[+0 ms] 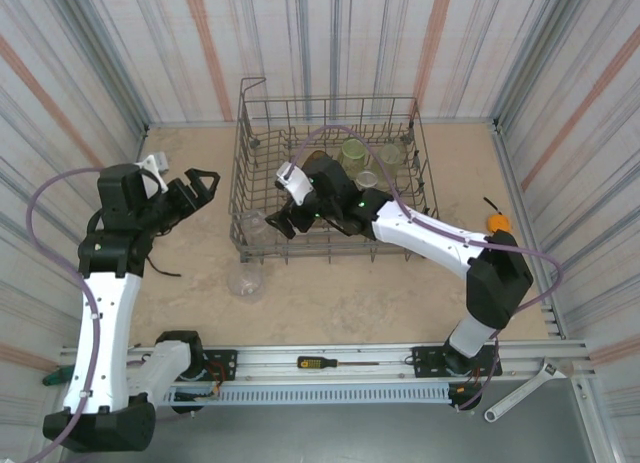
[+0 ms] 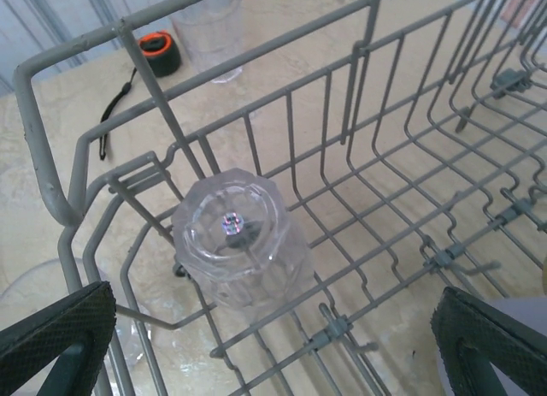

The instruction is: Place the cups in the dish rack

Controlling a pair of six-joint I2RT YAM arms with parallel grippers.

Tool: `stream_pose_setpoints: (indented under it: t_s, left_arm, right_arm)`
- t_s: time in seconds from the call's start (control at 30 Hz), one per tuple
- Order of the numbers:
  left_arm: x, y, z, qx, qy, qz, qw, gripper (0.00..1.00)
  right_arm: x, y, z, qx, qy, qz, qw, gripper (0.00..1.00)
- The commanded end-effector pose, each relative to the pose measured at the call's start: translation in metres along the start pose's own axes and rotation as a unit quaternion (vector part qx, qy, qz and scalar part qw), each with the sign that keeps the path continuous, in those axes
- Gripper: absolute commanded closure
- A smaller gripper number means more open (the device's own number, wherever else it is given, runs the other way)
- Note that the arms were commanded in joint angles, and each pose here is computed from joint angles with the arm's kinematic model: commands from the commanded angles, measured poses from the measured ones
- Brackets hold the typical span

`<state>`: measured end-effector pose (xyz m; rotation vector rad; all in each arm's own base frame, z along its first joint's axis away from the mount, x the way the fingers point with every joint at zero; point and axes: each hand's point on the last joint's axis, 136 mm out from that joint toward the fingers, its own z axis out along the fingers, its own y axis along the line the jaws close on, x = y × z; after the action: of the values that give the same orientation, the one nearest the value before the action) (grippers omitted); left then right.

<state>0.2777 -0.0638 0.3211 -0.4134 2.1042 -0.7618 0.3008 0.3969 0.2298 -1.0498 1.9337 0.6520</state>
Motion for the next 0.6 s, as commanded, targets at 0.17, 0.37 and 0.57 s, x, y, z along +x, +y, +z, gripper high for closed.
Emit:
stream_pose_setpoints:
  t_s: [0.17, 0.37, 0.57]
  left_arm:
    - [0.044, 0.014, -0.005, 0.000, 0.043, -0.079, 0.996, 0.01]
    - [0.075, 0.025, -0.016, -0.029, 0.050, -0.067, 0.996, 0.01]
    - [0.099, 0.031, -0.013, -0.045, 0.074, -0.055, 0.995, 0.01]
  right_arm:
    - [-0.002, -0.003, -0.039, 0.022, -0.011, 0.059, 0.998, 0.01]
    - [0.004, -0.009, -0.057, 0.043, -0.008, 0.078, 0.996, 0.01]
    - [0.013, -0.017, -0.067, 0.051, -0.005, 0.104, 0.993, 0.01]
